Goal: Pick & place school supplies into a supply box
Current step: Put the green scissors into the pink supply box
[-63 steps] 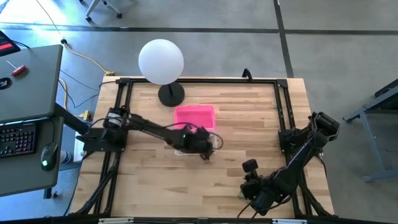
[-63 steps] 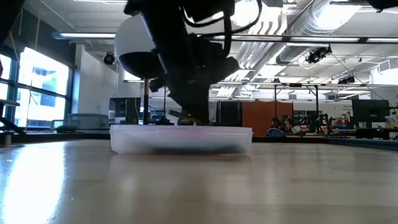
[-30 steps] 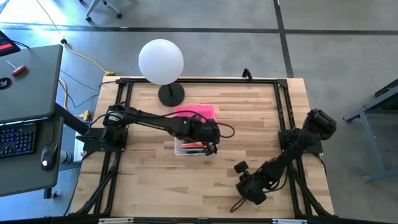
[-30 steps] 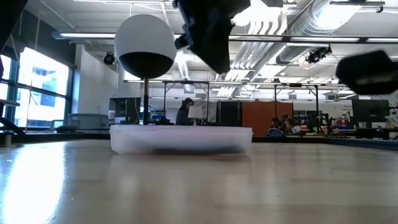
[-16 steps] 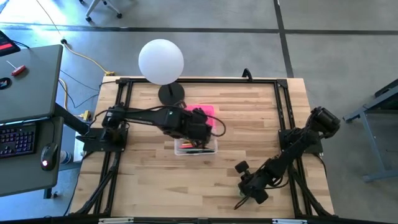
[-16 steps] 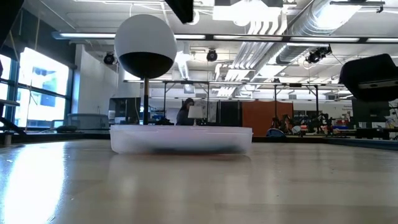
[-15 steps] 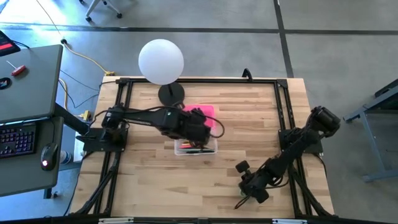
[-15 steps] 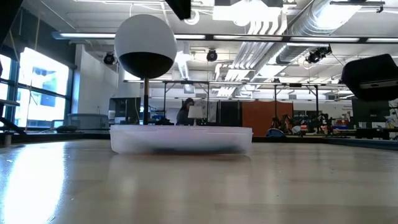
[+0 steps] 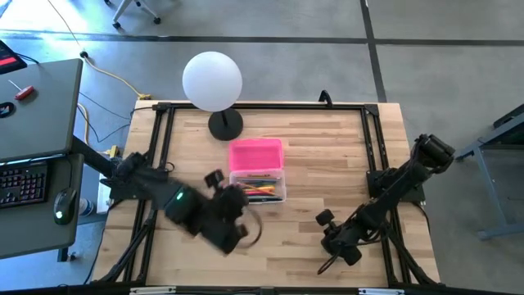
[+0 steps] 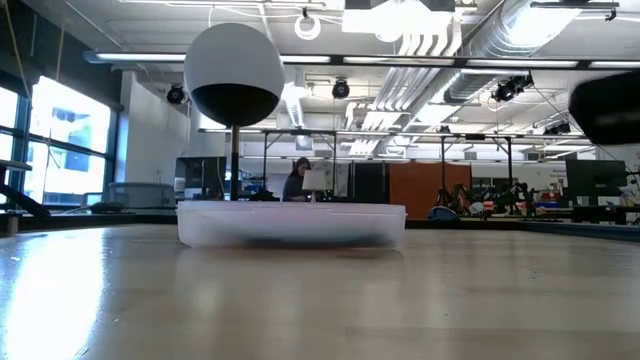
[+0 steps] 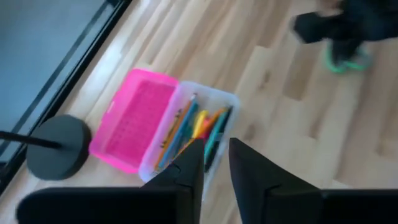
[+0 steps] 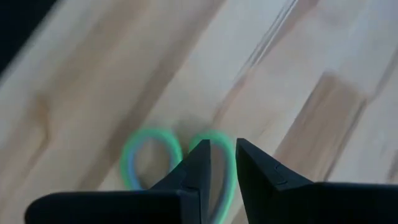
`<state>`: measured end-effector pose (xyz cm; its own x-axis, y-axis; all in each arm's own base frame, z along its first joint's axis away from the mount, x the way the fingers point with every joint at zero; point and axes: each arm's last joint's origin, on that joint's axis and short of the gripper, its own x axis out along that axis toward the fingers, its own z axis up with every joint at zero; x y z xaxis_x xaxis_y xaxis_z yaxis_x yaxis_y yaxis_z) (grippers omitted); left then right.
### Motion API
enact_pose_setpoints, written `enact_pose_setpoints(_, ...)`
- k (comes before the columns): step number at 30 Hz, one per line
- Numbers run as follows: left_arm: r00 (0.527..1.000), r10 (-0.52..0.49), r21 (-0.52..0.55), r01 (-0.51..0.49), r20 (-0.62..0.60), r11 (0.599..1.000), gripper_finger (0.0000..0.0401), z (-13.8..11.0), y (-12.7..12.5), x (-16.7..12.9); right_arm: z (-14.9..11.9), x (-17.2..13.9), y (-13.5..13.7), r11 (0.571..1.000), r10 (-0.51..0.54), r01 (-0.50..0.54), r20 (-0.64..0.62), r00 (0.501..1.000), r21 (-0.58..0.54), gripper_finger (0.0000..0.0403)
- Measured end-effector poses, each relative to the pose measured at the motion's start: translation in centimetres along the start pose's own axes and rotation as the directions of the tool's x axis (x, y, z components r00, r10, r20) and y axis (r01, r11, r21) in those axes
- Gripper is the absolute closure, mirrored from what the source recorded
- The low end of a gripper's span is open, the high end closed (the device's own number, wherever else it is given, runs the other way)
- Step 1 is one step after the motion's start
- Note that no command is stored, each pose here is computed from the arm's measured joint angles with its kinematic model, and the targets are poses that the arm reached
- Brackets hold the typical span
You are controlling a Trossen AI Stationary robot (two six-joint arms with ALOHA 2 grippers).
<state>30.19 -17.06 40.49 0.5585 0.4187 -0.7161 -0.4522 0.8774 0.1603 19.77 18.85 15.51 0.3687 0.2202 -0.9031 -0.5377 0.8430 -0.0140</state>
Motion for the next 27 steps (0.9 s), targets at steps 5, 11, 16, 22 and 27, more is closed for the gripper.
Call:
enact_pose_setpoints(5, 0.997, 0.022, -0.041, -0.019, 0.077, 0.999, 0.0328, -2.4, -1.9, -1.4, -2.7, 1.6, -0.4, 0.998, -0.03, 0.032, -0.031, 0.999, 0.05, 0.0348)
enact_pose_setpoints(11, 0.994, 0.009, -0.075, -0.001, 0.111, 0.997, 0.0364, -3.5, -2.7, -2.3, -4.1, 2.7, -0.7, 0.997, -0.031, 0.027, 0.06, 0.998, 0.067, 0.0348)
enact_pose_setpoints(16, 0.991, 0.026, -0.085, -0.015, 0.132, 0.996, 0.0377, -3.3, -2.6, -2.3, -5.0, 3.3, -1.0, 0.992, -0.09, 0.071, 0.193, 0.977, 0.106, 0.0367)
enact_pose_setpoints(22, 0.982, 0.076, -0.081, -0.063, 0.174, 0.995, 0.0358, -2.7, -2.2, -1.7, -2.7, 2.6, -1.6, 0.973, -0.229, 0.196, 0.46, 0.858, 0.119, 0.0386)
enact_pose_setpoints(27, 0.979, 0.118, -0.073, -0.107, 0.167, 0.992, 0.0353, -1.7, -1.3, -0.6, 0.1, 0.6, -4.6, 0.884, -0.457, 0.392, 0.648, 0.609, 0.256, 0.0395)
